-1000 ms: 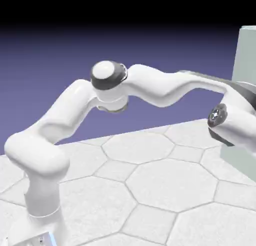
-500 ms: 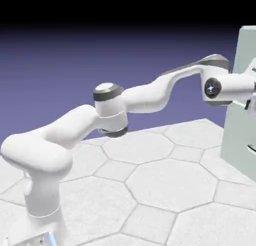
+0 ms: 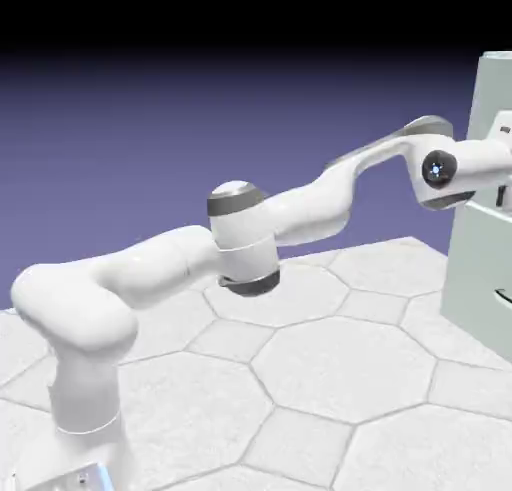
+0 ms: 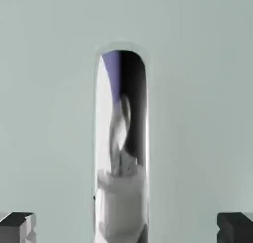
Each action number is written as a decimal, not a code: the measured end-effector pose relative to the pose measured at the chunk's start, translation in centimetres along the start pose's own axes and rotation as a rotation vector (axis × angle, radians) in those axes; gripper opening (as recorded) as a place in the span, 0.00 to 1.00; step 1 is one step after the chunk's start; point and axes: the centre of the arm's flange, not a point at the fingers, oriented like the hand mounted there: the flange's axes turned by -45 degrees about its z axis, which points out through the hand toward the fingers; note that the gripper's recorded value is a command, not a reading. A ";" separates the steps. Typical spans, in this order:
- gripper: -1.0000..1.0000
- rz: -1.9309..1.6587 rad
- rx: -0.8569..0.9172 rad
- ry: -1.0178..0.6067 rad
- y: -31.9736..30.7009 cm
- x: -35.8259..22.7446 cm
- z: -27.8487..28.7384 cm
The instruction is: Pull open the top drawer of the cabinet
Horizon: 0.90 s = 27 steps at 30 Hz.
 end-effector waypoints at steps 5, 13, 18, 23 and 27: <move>0.00 0.000 0.000 0.000 0.0 0.0 -1.2; 0.00 0.000 0.001 0.000 0.0 0.0 -4.6; 0.00 0.000 0.001 0.000 0.0 0.0 -7.5; 0.00 0.000 0.002 0.000 0.0 0.0 -10.9; 0.00 -0.002 0.004 0.000 0.0 0.1 -14.0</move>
